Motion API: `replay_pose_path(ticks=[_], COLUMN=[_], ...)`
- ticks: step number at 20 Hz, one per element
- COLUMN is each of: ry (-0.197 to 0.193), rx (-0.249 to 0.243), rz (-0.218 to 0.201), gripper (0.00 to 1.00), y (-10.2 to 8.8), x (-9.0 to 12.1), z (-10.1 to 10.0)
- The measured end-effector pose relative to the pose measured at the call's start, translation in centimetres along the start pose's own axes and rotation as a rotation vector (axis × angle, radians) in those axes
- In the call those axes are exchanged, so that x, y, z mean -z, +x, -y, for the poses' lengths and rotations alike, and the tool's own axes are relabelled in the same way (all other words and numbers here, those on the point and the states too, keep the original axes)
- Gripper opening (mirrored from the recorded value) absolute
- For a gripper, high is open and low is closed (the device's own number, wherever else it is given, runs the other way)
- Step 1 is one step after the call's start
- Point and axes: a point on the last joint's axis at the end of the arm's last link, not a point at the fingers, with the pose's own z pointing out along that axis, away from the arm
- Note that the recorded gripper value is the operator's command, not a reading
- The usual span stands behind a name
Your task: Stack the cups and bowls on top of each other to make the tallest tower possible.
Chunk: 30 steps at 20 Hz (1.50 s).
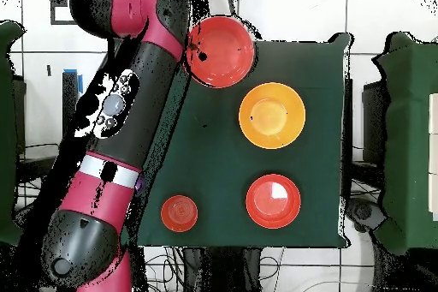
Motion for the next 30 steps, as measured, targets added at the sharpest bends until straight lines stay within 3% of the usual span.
replay_pose_path(ticks=[17, 27, 30], ry=[-0.006, -0.038, -0.05], rx=[-0.002, -0.024, -0.05], rz=[-0.009, -0.064, -0.086], gripper=[0.0, 0.0, 0.0], y=[0.1, 0.7, 2.2], x=[0.2, 1.9, 2.8], z=[0.0, 0.6, 0.9])
